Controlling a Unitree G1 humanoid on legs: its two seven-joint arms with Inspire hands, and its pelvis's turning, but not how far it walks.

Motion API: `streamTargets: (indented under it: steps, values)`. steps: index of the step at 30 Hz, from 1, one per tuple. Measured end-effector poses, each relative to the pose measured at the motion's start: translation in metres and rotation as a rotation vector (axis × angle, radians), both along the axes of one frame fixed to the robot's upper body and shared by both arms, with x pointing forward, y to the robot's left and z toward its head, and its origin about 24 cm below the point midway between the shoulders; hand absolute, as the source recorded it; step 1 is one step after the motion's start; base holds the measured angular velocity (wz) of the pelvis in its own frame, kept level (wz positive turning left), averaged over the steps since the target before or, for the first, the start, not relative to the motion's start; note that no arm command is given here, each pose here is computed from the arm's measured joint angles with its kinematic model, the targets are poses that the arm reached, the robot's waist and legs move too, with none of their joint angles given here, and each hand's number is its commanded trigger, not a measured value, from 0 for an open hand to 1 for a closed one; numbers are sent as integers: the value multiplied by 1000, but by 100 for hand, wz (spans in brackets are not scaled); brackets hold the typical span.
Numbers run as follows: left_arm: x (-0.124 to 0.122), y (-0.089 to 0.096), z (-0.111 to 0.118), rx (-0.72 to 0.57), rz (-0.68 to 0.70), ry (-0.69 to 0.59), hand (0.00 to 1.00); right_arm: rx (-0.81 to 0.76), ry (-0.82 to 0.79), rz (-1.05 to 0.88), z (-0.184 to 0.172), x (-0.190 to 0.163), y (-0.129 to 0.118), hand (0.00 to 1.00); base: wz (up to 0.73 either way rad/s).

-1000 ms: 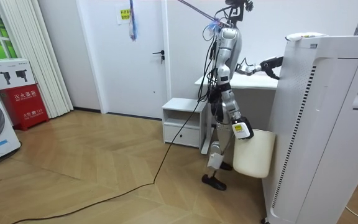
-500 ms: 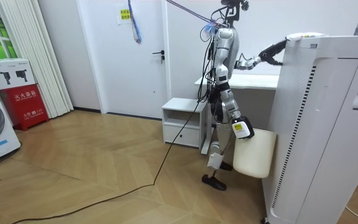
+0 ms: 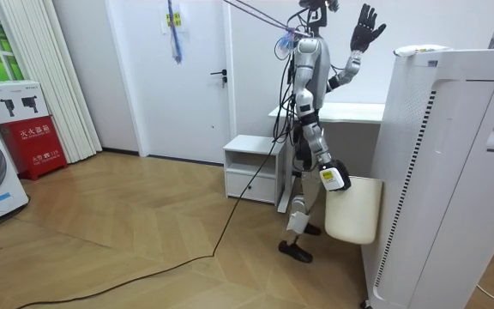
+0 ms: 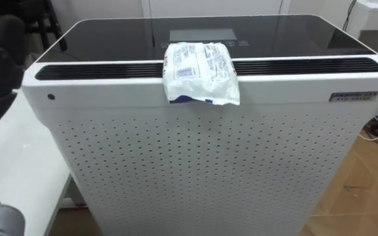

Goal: Pick garbage

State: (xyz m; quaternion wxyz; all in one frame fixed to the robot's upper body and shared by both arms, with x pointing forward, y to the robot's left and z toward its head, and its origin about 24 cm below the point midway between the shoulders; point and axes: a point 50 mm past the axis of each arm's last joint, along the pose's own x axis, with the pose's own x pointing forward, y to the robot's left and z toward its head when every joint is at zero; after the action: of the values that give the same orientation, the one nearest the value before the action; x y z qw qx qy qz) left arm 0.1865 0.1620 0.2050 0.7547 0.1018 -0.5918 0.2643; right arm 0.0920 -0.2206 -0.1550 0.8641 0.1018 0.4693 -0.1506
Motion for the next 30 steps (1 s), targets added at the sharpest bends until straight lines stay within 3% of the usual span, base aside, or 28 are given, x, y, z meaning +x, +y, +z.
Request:
streamTargets:
  steps: [12, 30]
  values:
    - [9, -31, 1, 286, 24, 49, 0, 30, 1, 35, 1, 1, -4, 100, -2]
    - [15, -31, -5, 413, 39, 123, 0, 11, 0, 109, 5, 3, -18, 100, -2]
